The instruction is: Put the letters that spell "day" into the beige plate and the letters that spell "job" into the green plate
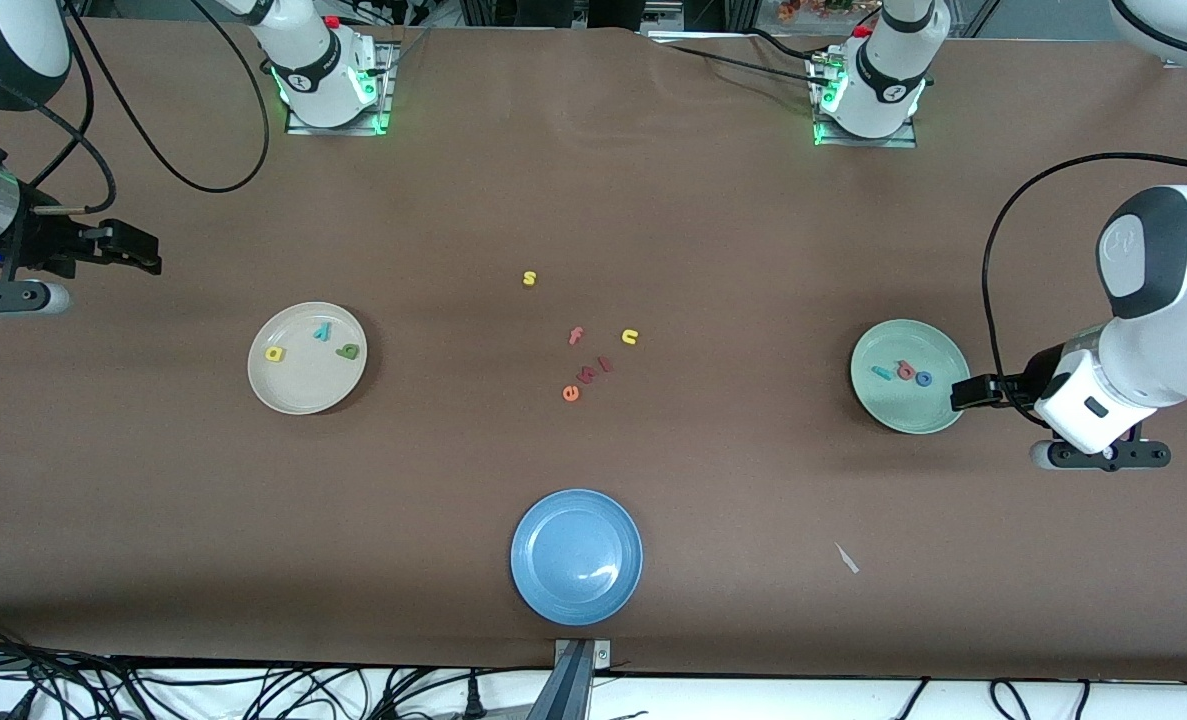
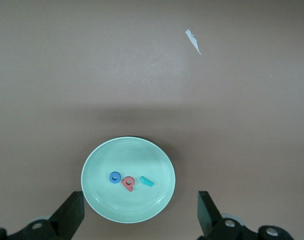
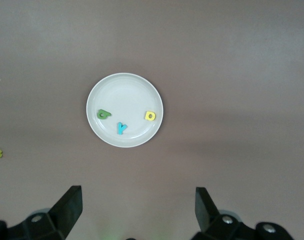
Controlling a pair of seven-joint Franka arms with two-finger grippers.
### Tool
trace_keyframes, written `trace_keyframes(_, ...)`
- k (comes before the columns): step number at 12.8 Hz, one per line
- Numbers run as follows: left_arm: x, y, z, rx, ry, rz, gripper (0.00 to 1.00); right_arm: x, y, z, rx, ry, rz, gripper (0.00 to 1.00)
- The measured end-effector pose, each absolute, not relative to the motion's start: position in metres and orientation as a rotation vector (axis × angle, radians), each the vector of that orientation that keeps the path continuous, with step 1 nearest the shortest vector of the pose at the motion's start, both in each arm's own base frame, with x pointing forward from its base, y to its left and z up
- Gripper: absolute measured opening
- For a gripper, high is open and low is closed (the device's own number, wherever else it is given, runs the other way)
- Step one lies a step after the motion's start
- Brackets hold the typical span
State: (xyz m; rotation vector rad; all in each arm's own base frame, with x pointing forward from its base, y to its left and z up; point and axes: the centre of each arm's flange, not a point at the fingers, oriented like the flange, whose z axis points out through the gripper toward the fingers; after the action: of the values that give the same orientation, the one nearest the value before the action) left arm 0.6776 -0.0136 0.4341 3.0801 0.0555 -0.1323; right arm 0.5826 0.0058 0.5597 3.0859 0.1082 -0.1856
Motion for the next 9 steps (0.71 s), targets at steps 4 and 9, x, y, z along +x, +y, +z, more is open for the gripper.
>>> trace_keyframes(4, 0.675, -0.016, 0.426, 3.079, 0.050, -0.158, 1.00, 0.584, 0.013, 0.561, 3.091, 0.124, -0.165, 1.00)
trace_keyframes(9, 0.674, -0.021, 0.421, 3.079, 0.038, -0.172, 1.00, 0.584, 0.026, 0.561, 3.125, 0.147, -0.167, 1.00)
